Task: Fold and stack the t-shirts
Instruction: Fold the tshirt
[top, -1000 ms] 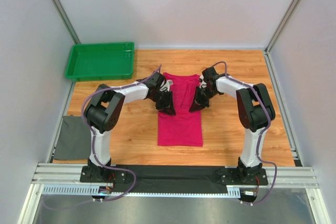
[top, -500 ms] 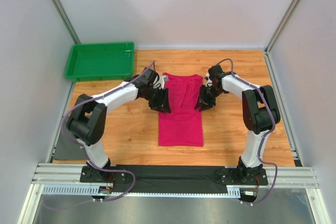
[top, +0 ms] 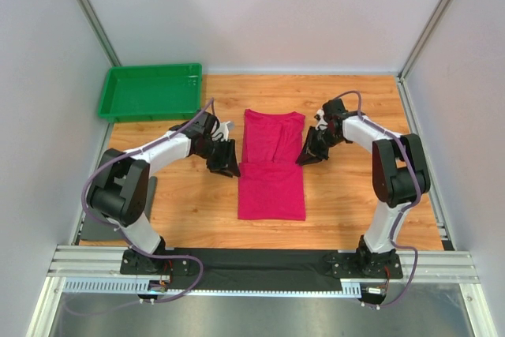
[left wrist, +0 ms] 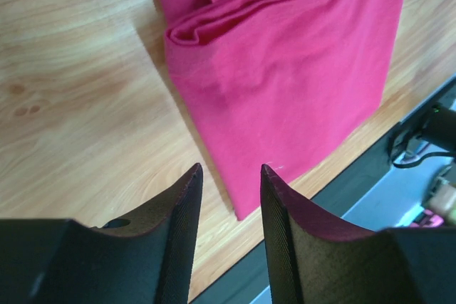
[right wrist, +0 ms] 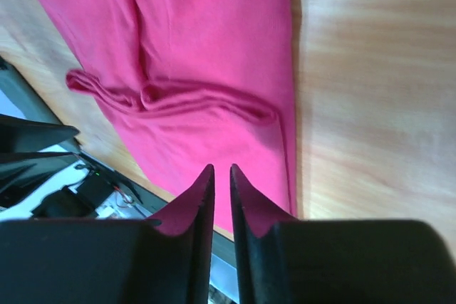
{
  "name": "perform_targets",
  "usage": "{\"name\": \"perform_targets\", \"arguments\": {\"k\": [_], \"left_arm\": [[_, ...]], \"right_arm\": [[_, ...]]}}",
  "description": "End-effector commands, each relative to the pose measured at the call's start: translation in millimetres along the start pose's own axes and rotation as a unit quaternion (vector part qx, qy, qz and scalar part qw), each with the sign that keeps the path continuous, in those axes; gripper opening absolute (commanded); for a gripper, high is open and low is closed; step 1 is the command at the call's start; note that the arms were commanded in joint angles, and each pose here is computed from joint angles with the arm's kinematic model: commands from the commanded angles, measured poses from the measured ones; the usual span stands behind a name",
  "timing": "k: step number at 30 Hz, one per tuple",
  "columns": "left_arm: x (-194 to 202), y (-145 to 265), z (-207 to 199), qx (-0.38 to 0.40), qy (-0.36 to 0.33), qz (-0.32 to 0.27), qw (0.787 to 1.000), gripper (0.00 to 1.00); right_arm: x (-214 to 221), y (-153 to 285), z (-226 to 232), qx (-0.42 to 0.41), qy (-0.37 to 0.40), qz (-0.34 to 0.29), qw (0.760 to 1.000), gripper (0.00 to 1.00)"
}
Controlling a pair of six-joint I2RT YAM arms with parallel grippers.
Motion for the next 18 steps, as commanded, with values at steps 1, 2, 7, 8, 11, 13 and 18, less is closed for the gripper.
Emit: {"name": "perform_targets", "arguments": {"k": [1,2,7,8,11,13,18], "left_arm": [[-21.6,-12.1,-15.8,0.060,0.000,-0.020,0.998,0.44],[-27.3,-15.5,-16.9,0.063,0.000,-0.025,0.998,0.44],[-44.3,-49.5,4.8,0.009,0.013,-0.001,1.000,0.42],[-51.1,-50.8,3.6,0.008,0.013,-0.005,1.000,0.42],[-55.1,-54.1,2.9,0.006,0.012,0.005,1.000,0.41],[-56.7,-43.7,-2.4,0.002,0.001,-0.012,1.000,0.42],[-38.2,-15.7,-4.6,-0.024,-0.003,-0.014,1.000,0.45]], "right_arm": [[-13.4,-14.0,6.4,-0.046,-0.007,-0.012,0.999,0.15],[-16.3,-17.1,5.4,-0.050,-0.006,-0.015,0.999,0.14],[-17.9,-35.1,-10.3,-0.028,-0.022,0.000,0.999,0.12],[-17.4,-39.9,-18.1,-0.018,-0.030,0.007,0.999,0.12],[-14.6,-41.5,-29.3,0.006,-0.031,0.018,0.999,0.11],[-13.0,-35.1,-30.4,0.024,-0.017,0.014,0.999,0.12],[-5.2,-7.5,-27.2,0.056,0.028,0.001,0.998,0.18]]}}
Point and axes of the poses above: each gripper's point midway between its finger pads, its own y axis back along the fingers, its own z axis along the line the jaws close on, x = y × z, the point moved 7 cm from there along y, back along the fingers, and after that the axes turned 12 degrees about y, right-handed, at the moved point
